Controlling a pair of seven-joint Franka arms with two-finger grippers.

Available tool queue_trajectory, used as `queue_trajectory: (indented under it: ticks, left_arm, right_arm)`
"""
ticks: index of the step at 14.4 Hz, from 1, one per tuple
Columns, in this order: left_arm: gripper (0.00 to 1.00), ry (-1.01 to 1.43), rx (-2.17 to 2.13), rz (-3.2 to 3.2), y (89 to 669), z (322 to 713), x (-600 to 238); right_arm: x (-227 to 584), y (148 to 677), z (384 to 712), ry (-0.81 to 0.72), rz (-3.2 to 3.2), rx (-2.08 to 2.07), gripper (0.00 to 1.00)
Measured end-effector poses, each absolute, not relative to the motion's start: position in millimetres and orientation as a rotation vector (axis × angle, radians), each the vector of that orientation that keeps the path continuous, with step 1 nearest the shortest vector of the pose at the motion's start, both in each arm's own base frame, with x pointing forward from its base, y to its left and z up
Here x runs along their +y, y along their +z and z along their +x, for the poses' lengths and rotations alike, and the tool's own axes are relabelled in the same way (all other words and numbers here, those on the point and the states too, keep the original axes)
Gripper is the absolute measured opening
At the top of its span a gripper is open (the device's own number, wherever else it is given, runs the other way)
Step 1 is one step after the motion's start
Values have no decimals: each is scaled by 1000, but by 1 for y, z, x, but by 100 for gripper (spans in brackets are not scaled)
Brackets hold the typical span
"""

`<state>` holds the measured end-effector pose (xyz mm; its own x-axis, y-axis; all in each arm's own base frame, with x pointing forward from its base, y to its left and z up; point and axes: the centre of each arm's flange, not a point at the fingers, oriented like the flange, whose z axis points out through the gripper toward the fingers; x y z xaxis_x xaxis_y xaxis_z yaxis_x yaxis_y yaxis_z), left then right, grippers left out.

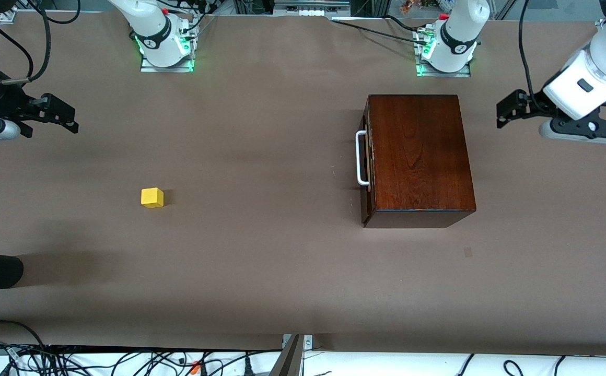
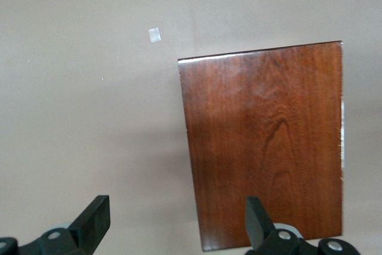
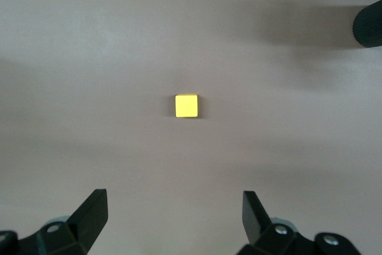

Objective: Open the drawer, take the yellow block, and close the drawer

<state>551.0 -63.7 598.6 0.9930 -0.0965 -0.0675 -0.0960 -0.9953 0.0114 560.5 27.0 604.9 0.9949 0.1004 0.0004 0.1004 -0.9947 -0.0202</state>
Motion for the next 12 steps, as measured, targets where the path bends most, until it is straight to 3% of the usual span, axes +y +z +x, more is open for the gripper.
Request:
queue_trajectory:
  ticks: [12]
  left_arm:
    - [100,-75,-182,3123,606,543,-57]
  right_arm:
    - [27,605,561,1,-3117,-157,100]
